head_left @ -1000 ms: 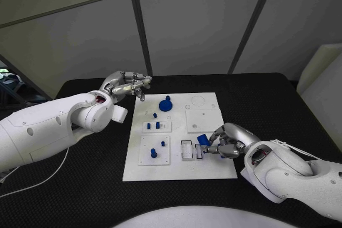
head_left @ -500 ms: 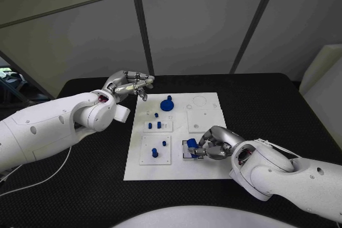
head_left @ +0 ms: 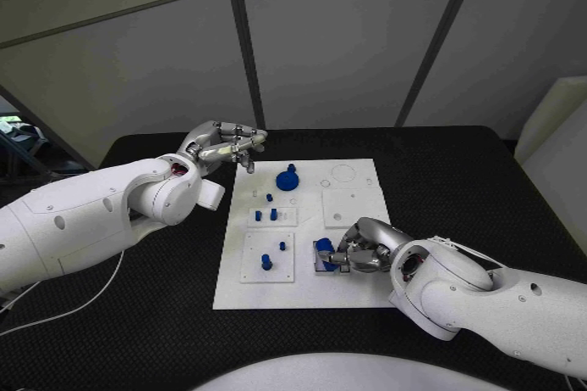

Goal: Assemble the parts on the task board

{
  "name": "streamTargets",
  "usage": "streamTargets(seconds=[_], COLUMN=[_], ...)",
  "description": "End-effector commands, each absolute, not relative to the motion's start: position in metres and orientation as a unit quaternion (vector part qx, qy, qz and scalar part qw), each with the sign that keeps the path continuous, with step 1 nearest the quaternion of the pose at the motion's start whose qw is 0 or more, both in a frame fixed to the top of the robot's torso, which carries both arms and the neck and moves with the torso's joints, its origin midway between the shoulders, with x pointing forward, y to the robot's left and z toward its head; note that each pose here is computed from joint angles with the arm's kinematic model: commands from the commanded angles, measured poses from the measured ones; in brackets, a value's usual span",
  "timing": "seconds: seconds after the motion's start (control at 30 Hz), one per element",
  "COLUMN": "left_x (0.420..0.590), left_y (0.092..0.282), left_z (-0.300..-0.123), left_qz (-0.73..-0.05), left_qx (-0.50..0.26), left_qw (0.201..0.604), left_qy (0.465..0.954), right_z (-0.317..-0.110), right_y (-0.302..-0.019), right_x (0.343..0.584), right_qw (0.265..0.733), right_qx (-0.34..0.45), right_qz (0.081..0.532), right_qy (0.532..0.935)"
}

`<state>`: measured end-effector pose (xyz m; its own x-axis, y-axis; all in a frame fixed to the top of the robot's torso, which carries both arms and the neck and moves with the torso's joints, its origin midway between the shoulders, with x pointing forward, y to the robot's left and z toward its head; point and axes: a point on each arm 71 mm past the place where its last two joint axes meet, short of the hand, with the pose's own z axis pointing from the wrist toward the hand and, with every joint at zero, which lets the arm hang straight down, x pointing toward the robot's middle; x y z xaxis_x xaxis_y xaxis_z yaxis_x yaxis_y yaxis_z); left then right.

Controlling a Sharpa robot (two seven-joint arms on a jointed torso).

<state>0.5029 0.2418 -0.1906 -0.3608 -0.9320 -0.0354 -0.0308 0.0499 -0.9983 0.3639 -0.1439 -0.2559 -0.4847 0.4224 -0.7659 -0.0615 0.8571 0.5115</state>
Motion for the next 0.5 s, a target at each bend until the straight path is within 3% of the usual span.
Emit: streamTargets(seconds=[0.03,0.5], left_x=[0.5028,0.5030], left_y=[0.2388,0.2400], left_z=[-0.1894,-0.1895], left_qz=[-0.568,-0.567], left_qx=[-0.395,-0.396], left_qw=[0.396,0.397], left_qy=[0.603,0.603], right_z=[-0.2577,-0.2563], right_y=[-0.1439,-0.1423], right_x=[0.3648,0.3650], right_qw=[0.492,0.497], right_qx=[0.108,0.109], right_qz=[0.237,0.245], right_qy=[0.831,0.825])
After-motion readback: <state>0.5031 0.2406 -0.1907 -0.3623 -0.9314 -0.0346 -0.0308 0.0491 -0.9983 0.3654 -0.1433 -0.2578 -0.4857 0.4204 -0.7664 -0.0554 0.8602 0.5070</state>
